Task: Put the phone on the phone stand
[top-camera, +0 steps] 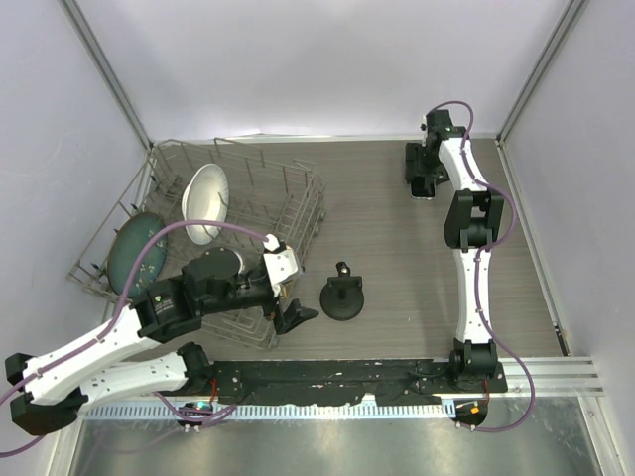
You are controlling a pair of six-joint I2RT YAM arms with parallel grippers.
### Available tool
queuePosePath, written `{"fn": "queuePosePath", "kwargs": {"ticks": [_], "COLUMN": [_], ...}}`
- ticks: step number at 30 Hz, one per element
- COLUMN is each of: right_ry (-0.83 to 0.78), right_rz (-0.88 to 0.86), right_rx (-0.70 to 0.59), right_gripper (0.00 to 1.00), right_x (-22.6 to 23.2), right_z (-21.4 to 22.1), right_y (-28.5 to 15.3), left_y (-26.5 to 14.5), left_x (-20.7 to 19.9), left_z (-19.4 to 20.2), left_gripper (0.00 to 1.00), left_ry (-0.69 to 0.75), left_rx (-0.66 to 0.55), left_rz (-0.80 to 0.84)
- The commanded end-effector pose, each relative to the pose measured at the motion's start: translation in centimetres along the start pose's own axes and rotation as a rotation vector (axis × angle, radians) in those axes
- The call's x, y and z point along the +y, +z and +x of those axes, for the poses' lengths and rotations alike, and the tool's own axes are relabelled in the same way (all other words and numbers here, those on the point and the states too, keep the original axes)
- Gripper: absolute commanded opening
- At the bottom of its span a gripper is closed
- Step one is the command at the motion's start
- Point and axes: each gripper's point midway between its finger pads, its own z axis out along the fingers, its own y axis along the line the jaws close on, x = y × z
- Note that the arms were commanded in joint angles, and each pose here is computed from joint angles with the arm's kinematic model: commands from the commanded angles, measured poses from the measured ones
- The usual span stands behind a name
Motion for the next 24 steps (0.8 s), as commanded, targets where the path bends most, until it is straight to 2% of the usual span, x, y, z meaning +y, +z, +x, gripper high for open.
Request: {"fn": "queuePosePath", "kwargs": {"ticks": [1, 11, 16, 19, 20, 22, 24], "right_ry": [0.031, 0.014, -0.010, -0.027, -0.030, -0.028, -0.025], "right_rz": [0.027, 0.055, 0.062, 0.073, 0.076, 0.078, 0.084], "right_rx": [0.218, 0.132, 0.118, 0.120, 0.123, 0.115, 0.110], "right_gripper": [0.89, 0.89, 0.84, 0.75, 0.67, 0.58, 0.41], "right_x": [-0.6, -1.1, -0.4, 0.0, 0.1, 0.1, 0.0], "right_z": [6.1, 4.0, 3.9, 4.1, 4.2, 3.9, 3.8], "right_y": [2.2, 4.0, 4.7, 4.9, 5.0, 4.8, 4.6], "left_y": [0.2, 0.5, 0.8, 0.9, 0.9, 0.9, 0.9], "left_x": [-0.1, 0.2, 0.4, 0.4, 0.5, 0.6, 0.7], "left_z": [-1.4, -1.0, -0.8, -0.6, -0.6, -0.5, -0.5], "left_gripper": [1.00, 1.00, 1.00, 1.00, 1.00, 1.00, 1.00], "left_ry": [-0.002, -0.002, 0.002, 0.002, 0.005, 0.004, 0.004], "left_rx": [-0.048, -0.037, -0.028, -0.020, -0.021, -0.020, -0.019], "left_rz": [0.009, -0.006, -0.008, -0.011, -0.014, -0.017, -0.023]}}
